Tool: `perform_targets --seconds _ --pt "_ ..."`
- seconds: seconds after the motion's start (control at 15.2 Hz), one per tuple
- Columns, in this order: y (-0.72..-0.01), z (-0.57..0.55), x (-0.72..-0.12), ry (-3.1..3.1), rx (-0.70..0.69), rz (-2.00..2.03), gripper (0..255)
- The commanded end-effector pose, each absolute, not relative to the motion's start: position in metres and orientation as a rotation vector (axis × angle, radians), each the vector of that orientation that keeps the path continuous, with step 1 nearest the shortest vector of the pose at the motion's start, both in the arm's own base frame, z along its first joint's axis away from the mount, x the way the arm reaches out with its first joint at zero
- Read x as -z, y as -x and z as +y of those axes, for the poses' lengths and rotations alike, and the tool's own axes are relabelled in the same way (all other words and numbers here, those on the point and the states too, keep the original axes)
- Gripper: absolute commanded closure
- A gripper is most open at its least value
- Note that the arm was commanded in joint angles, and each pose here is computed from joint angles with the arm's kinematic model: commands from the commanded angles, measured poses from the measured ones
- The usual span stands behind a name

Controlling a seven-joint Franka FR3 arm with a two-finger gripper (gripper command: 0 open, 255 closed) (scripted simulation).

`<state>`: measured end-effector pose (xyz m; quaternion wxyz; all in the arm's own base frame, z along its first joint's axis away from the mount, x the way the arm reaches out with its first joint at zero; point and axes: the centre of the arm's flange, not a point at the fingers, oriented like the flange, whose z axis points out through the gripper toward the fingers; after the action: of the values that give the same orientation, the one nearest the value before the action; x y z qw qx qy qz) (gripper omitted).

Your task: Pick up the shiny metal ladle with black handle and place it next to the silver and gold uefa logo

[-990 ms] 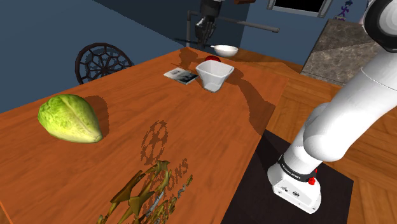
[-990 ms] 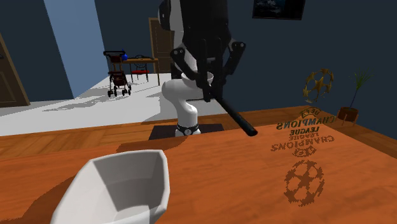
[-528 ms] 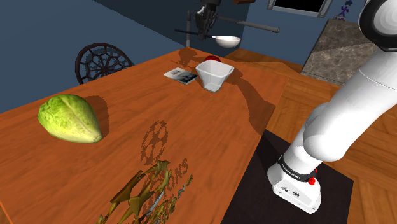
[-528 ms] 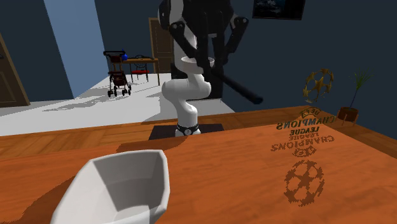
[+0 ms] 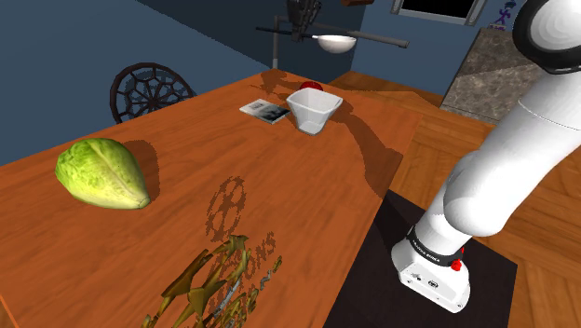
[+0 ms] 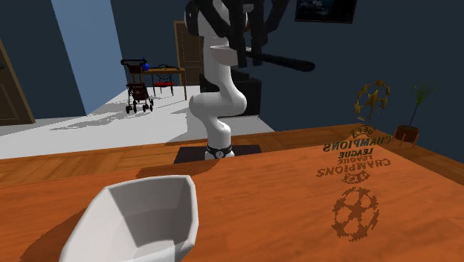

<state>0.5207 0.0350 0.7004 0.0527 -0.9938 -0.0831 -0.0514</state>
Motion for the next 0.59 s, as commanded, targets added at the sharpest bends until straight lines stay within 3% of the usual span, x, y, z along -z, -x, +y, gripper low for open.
perform_targets --seconds 0.0,0.53 --pt "-0.51 0.044 -0.703 3.022 0.156 -0.253 255" --pt "-0.429 0.112 -0.703 3.022 0.156 -0.253 255"
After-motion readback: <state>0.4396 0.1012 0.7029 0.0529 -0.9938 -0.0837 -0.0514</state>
